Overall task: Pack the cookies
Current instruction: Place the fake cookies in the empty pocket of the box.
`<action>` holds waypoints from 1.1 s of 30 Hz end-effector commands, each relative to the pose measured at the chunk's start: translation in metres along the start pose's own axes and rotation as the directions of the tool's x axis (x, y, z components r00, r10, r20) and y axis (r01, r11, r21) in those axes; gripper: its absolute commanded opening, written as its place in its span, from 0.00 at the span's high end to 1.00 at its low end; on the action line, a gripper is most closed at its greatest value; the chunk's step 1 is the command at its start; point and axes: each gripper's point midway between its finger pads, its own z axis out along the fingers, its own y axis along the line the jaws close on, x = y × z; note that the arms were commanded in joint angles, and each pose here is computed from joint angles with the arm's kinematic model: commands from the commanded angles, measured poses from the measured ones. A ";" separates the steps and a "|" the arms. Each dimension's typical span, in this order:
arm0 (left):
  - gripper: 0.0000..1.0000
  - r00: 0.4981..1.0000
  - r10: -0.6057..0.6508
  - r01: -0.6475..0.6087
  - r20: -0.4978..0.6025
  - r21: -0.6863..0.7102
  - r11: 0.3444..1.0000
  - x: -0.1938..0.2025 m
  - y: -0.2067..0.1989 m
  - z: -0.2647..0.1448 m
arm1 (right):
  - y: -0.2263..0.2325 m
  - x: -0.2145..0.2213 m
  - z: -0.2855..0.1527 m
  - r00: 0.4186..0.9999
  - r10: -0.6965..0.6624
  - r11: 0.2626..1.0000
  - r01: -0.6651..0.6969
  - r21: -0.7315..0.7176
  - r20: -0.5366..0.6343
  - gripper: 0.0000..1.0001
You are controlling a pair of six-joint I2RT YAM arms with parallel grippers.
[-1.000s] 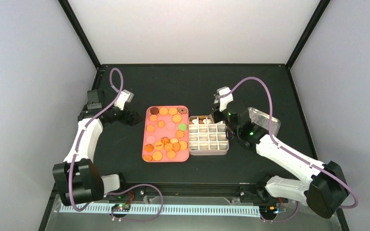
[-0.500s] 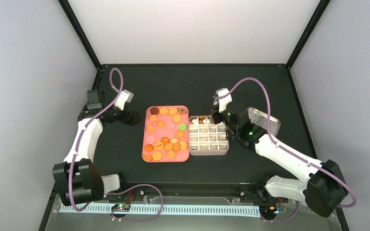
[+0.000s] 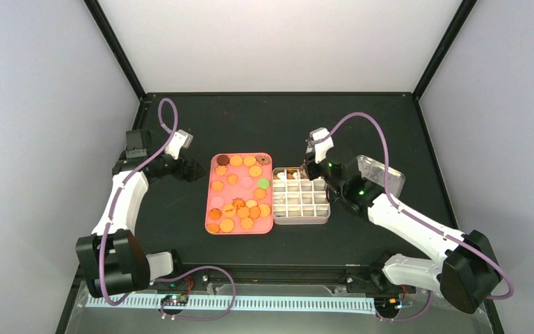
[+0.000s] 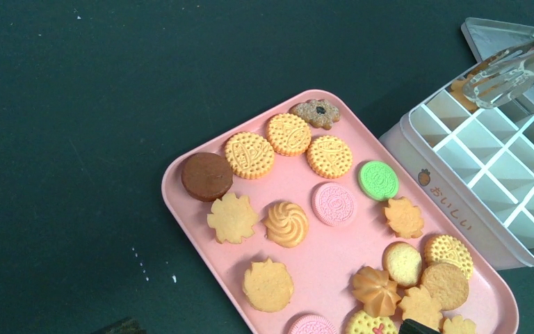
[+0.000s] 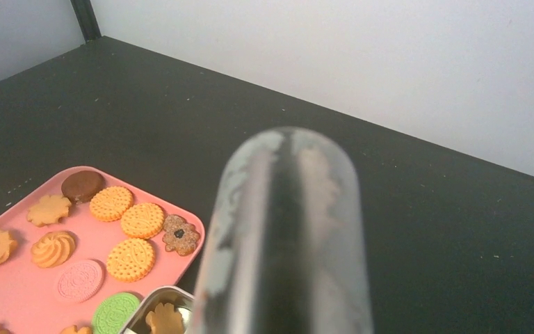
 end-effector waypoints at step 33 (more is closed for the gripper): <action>0.02 0.999 0.046 -0.046 0.026 -0.007 0.999 -0.013 0.000 -0.008 | -0.001 -0.016 -0.003 0.998 -0.016 1.000 0.017 -0.003 0.053 0.81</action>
